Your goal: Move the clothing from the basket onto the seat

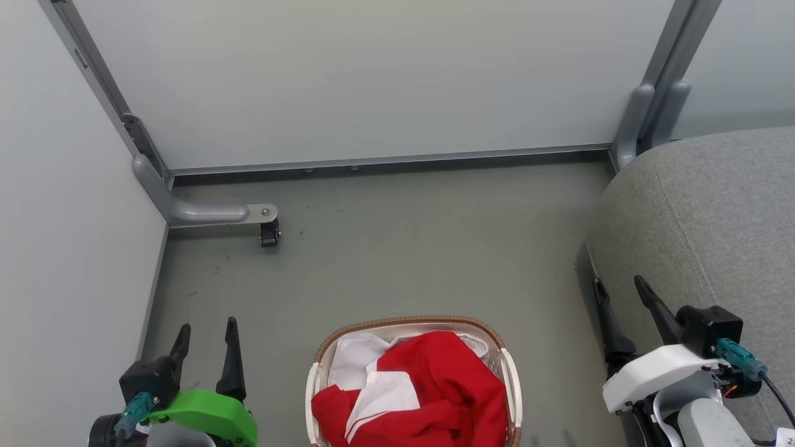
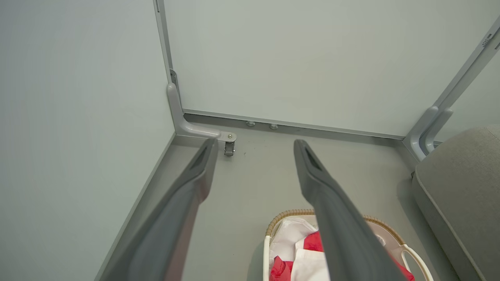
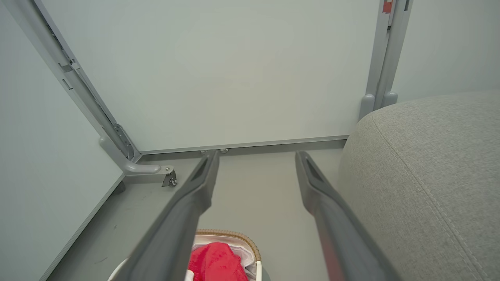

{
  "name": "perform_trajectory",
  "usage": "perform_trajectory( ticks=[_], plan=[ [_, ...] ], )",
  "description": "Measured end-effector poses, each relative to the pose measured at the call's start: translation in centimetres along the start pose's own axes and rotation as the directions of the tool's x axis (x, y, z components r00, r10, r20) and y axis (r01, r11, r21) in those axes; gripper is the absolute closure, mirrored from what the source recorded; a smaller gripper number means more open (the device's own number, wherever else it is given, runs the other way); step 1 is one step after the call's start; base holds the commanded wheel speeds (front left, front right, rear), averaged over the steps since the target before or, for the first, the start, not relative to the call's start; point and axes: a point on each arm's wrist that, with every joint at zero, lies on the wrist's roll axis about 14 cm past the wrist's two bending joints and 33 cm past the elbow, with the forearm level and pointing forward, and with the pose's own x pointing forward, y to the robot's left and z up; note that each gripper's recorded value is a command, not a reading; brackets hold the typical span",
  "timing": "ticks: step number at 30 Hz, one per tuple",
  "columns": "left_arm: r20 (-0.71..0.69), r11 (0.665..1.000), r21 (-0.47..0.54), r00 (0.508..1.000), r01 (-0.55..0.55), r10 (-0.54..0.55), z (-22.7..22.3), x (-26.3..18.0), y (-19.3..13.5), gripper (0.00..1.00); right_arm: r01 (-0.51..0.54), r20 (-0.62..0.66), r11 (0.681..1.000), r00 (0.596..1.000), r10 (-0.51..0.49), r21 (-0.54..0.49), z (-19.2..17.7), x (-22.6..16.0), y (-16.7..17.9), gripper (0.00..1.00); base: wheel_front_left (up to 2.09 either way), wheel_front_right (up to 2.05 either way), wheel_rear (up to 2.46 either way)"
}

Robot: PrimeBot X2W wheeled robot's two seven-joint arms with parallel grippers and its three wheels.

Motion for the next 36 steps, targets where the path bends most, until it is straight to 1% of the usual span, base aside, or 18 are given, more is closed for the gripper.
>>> perform_trajectory(
  ticks=[12, 21, 24, 29, 36],
  plan=[
    [-0.023, 0.999, 0.036, 0.999, 0.031, -0.03, -1.1, -0.4, -0.9, 0.0, 0.003, -0.025, 0.997, 1.0, -0.005, -0.081, -1.0, -0.9, -0.4, 0.0, 0.0, 0.0, 0.0],
    [-0.075, 0.99, 0.067, 0.99, 0.126, -0.121, -3.0, 0.1, -3.6, 0.0, 0.004, -0.028, 0.991, 1.0, -0.008, -0.135, -1.4, -0.6, -0.8, 0.0, 0.0, 0.0, 0.0],
    [-0.095, 0.983, 0.074, 0.982, 0.169, -0.162, -3.6, 1.0, -4.8, 0.0, 0.007, -0.025, 0.989, 1.0, -0.011, -0.151, -1.3, 0.0, -1.1, 0.0, 0.0, 0.0, 0.0],
    [-0.145, 0.976, 0.052, 0.968, 0.214, -0.204, -5.3, 2.5, -6.2, 0.0, 0.013, -0.031, 0.988, 0.999, -0.019, -0.156, -1.7, 1.0, -1.5, 0.0, 0.0, 0.0, 0.0],
    [-0.254, 0.953, 0.033, 0.925, 0.301, -0.283, -9.0, 4.6, -8.7, 0.0, 0.015, -0.055, 0.986, 0.998, -0.024, -0.165, -2.8, 2.8, -2.1, 0.0, 0.0, 0.0, 0.0]
  ],
)
